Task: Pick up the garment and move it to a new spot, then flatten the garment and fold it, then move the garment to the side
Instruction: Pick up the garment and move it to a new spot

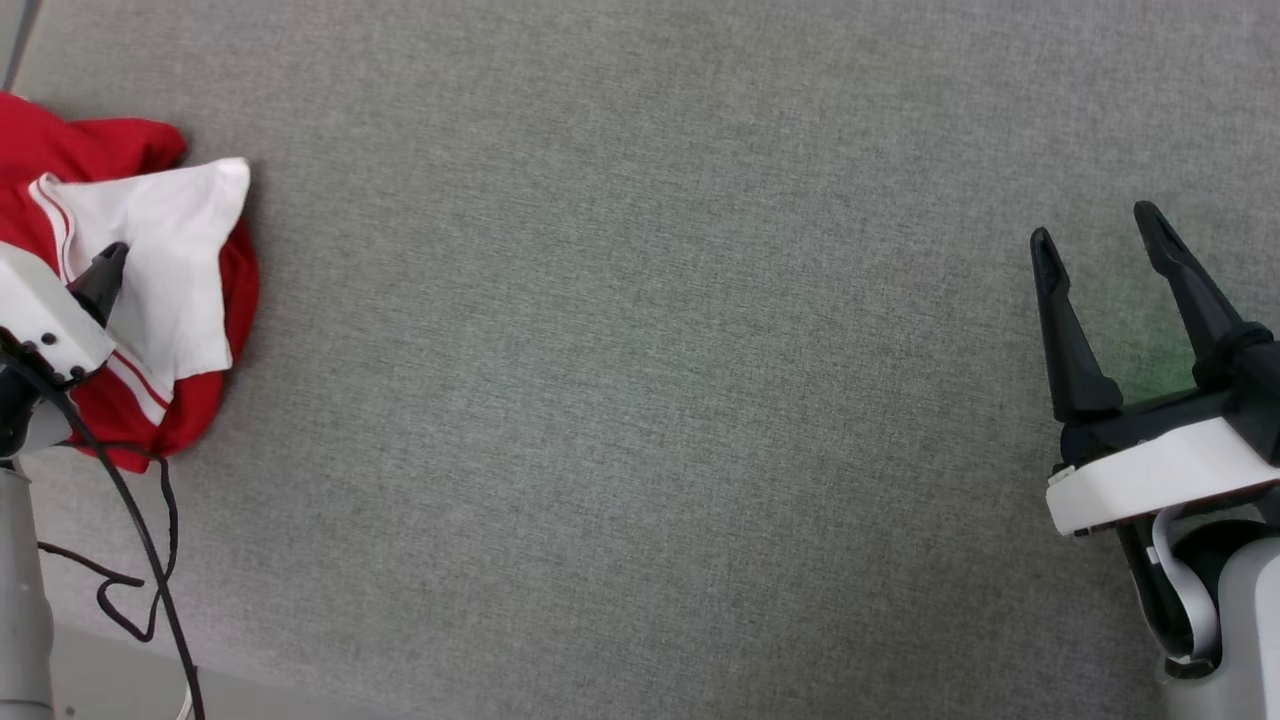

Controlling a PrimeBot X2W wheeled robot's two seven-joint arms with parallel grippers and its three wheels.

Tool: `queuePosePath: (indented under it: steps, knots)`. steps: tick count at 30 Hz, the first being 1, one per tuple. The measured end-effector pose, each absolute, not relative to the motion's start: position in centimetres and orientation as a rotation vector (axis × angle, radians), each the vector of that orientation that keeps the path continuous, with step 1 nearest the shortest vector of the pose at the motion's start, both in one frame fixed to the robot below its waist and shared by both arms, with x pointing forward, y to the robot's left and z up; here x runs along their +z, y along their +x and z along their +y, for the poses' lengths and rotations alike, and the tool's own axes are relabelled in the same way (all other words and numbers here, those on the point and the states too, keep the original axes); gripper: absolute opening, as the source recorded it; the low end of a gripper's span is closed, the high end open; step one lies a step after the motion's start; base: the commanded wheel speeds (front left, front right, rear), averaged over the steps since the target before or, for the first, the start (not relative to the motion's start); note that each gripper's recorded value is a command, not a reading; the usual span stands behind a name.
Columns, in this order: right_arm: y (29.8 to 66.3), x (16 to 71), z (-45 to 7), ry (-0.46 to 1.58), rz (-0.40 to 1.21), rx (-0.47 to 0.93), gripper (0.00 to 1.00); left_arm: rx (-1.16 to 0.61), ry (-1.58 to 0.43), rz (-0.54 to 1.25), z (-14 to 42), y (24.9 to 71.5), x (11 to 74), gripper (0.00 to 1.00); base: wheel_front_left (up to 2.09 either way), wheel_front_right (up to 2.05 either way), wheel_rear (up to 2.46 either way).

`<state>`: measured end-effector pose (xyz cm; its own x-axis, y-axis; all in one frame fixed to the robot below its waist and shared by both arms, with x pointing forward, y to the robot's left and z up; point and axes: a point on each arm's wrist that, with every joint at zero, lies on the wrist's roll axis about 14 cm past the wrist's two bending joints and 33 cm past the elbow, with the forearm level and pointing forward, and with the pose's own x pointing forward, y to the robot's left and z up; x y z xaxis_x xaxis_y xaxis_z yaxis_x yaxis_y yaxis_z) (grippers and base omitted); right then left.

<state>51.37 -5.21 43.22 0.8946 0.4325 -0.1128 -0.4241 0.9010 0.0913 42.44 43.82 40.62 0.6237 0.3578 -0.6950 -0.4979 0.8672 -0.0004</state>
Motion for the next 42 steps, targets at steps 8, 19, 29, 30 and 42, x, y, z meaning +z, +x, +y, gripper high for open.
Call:
queuePosePath:
  steps: [8,19,29,30,42]
  knots:
    - [51.8,42.0,-6.1,0.060,0.152,0.428,1.00,0.533,-0.384,0.947,42.6,40.3,36.3,0.91,0.00,0.00,0.00]
    - [51.5,44.0,-6.3,0.064,0.118,0.416,1.00,0.534,-0.290,0.863,43.1,40.8,38.7,0.00,0.00,0.00,0.00]
    - [49.3,48.4,-6.7,0.094,0.041,0.379,1.00,0.547,-0.101,0.441,46.0,42.6,50.0,0.00,0.00,0.00,0.00]
    - [49.0,48.9,-6.9,0.095,0.031,0.371,1.00,0.548,-0.096,0.401,46.0,42.5,50.9,0.00,0.00,0.00,0.00]
    - [44.1,52.8,-10.8,0.105,-0.025,0.268,1.00,0.459,-0.066,0.044,41.3,41.5,57.4,0.00,0.00,0.00,0.00]
